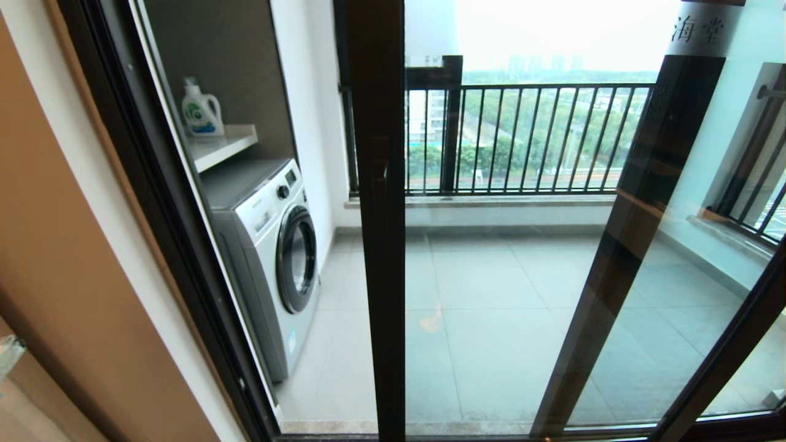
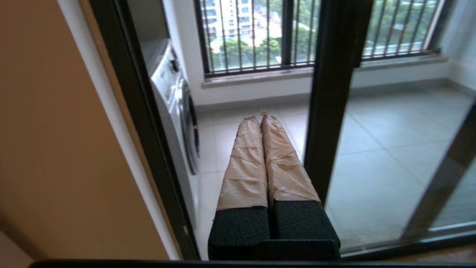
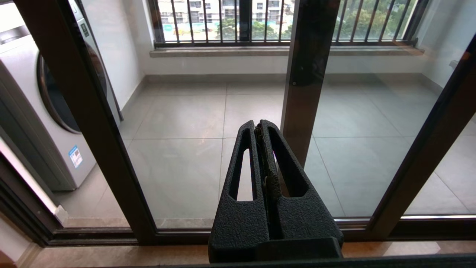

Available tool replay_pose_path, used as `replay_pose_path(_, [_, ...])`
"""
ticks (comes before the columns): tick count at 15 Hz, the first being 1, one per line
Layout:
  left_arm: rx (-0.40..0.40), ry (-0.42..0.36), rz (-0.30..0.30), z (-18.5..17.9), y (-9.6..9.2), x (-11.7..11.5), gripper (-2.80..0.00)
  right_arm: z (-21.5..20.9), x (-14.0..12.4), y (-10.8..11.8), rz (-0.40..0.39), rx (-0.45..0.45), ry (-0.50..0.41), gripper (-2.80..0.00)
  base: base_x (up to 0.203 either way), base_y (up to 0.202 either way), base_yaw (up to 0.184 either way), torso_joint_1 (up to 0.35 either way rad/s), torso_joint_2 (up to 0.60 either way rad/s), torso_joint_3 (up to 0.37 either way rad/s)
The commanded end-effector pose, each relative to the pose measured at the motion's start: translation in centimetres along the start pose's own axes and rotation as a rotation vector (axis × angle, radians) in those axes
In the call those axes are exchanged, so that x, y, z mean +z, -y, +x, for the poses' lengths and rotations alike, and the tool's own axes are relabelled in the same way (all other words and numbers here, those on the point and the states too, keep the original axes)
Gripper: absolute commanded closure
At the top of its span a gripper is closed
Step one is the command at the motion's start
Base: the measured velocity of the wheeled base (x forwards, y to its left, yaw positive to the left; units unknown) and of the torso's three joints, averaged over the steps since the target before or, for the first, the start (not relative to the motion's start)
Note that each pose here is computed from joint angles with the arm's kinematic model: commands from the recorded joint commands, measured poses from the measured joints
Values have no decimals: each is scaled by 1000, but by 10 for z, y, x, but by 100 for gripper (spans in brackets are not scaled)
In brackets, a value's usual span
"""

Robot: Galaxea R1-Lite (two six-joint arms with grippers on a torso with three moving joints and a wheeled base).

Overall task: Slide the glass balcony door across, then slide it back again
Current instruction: Open the slid door

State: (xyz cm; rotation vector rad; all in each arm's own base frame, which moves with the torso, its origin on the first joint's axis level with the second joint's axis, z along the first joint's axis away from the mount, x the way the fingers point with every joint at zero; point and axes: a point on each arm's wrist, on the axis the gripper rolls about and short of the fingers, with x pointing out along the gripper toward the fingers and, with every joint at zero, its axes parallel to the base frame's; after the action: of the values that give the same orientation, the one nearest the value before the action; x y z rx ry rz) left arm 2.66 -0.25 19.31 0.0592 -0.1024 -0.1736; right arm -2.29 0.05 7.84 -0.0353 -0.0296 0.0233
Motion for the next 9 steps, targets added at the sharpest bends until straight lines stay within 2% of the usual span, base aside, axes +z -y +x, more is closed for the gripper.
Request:
replay_pose_path(1, [-47, -94, -75, -48, 24, -5, 0, 1, -3, 0, -1, 1, -12, 0, 0, 0, 0, 0, 0, 0])
replay_pose_path(3, [-153, -122, -127, -58, 23, 10, 0, 1, -3, 0, 0, 1, -12, 0, 0, 0, 0, 0, 0, 0])
replay_pose_path(4, [-165, -156, -142, -56, 20, 11, 0, 1, -3, 0, 0, 1, -12, 0, 0, 0, 0, 0, 0, 0])
replay_pose_path(5, [-167, -172, -126, -57, 20, 5, 0, 1, -3, 0, 0, 1, -12, 0, 0, 0, 0, 0, 0, 0])
replay_pose_path(6, [-173, -222, -86, -60, 21, -5, 0, 1, -3, 0, 0, 1, -12, 0, 0, 0, 0, 0, 0, 0])
replay_pose_path(7, [-189, -294, -80, -62, 22, -14, 0, 1, -3, 0, 0, 1, -12, 0, 0, 0, 0, 0, 0, 0])
replay_pose_path(8, [-219, -334, -51, -64, 23, -19, 0, 1, -3, 0, 0, 1, -12, 0, 0, 0, 0, 0, 0, 0])
replay_pose_path(9, [-249, -331, -37, -67, 23, -21, 0, 1, -3, 0, 0, 1, -12, 0, 0, 0, 0, 0, 0, 0])
